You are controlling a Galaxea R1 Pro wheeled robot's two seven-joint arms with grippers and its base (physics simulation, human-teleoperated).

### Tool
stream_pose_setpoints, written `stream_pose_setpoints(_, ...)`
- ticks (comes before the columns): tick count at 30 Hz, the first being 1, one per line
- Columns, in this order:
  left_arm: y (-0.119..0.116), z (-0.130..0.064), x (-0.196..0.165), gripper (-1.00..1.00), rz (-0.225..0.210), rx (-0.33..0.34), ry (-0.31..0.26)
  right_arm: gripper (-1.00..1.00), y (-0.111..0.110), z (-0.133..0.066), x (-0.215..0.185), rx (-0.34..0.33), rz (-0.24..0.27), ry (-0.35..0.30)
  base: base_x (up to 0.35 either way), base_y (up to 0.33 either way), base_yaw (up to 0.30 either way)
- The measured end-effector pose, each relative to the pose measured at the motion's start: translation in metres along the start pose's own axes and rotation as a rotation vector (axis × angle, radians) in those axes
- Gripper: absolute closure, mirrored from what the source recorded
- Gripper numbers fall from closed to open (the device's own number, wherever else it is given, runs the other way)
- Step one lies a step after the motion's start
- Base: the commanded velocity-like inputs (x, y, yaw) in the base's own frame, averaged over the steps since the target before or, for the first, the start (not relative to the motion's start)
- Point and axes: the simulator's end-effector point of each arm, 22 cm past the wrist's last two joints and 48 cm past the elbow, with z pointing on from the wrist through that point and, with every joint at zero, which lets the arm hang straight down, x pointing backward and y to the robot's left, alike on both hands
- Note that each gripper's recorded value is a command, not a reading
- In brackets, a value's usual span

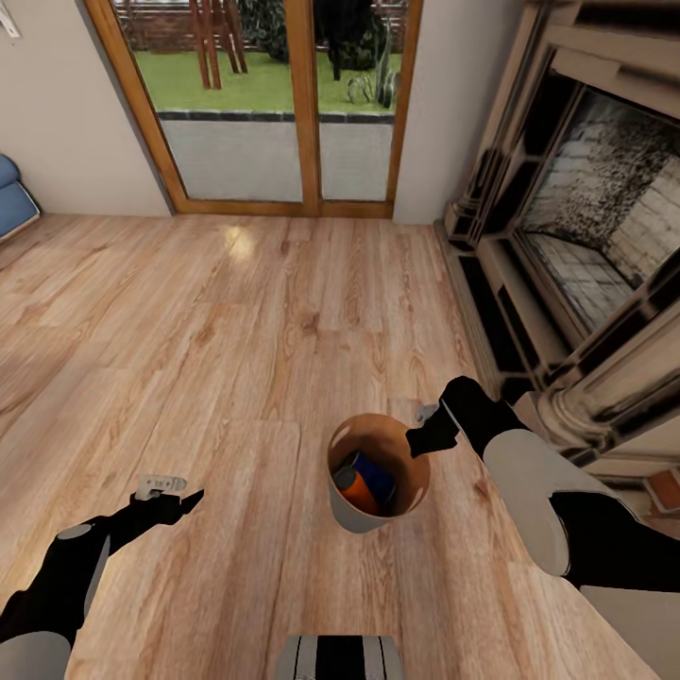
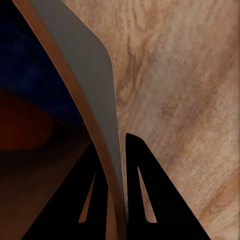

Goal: Put the three can of soda from the living room inside the tash can in the kitchen.

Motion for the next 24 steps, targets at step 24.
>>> stream_pose_setpoints(24, 0.0, 0.023, 0.033, -1.0, 0.001, 0.005, -0.002, 1.0, -0.007, 0.036, 0.007, 0.003, 0.002, -0.001, 0.0, 0.0, 0.0)
